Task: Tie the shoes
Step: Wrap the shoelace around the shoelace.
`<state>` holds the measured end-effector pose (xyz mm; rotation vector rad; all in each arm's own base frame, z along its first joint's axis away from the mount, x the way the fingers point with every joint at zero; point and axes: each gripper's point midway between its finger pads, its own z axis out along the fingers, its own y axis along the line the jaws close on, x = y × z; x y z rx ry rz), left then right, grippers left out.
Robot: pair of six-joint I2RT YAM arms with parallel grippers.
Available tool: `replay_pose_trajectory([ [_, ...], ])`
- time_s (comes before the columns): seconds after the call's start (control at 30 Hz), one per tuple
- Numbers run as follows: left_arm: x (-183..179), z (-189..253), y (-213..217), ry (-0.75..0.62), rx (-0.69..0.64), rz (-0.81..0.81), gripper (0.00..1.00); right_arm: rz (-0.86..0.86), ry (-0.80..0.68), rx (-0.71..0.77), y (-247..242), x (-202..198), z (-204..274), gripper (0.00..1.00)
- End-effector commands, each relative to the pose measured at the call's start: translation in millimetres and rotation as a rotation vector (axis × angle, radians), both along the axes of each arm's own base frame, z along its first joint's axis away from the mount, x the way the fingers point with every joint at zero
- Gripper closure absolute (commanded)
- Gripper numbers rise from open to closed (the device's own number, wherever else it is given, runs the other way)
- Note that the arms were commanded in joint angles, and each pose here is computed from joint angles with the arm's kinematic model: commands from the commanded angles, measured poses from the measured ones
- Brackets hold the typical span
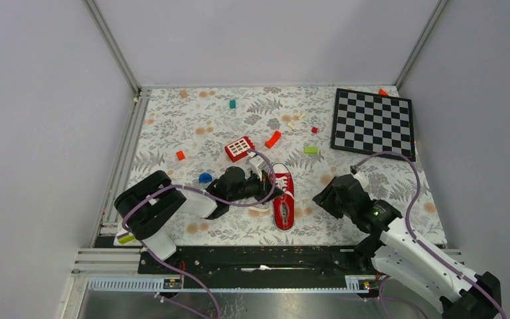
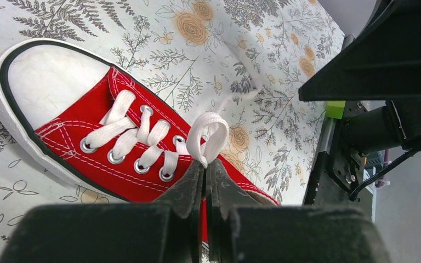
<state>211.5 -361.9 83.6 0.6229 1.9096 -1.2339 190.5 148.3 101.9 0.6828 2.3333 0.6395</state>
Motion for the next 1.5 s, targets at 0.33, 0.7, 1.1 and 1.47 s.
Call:
replay_pose_trajectory([
  [0.33,0,26,-6,-0.061,-0.065,-0.04,1.0,0.043,0.115,-0.109,1,-2,-12,0.45],
  [0.7,0,27,-5,-0.066,-0.054,-0.039,1.0,-0.106,0.314,0.153,51,11,-53,0.48],
  [1.1,-2,25,-2,-0.067,-0.059,-0.039,1.0,-0.277,0.329,0.129,19,10,-79,0.53],
  [1.47,-1,27,-4,-0.067,-0.062,-0.041,1.0,-0.331,0.304,0.112,5,25,-77,0.54],
])
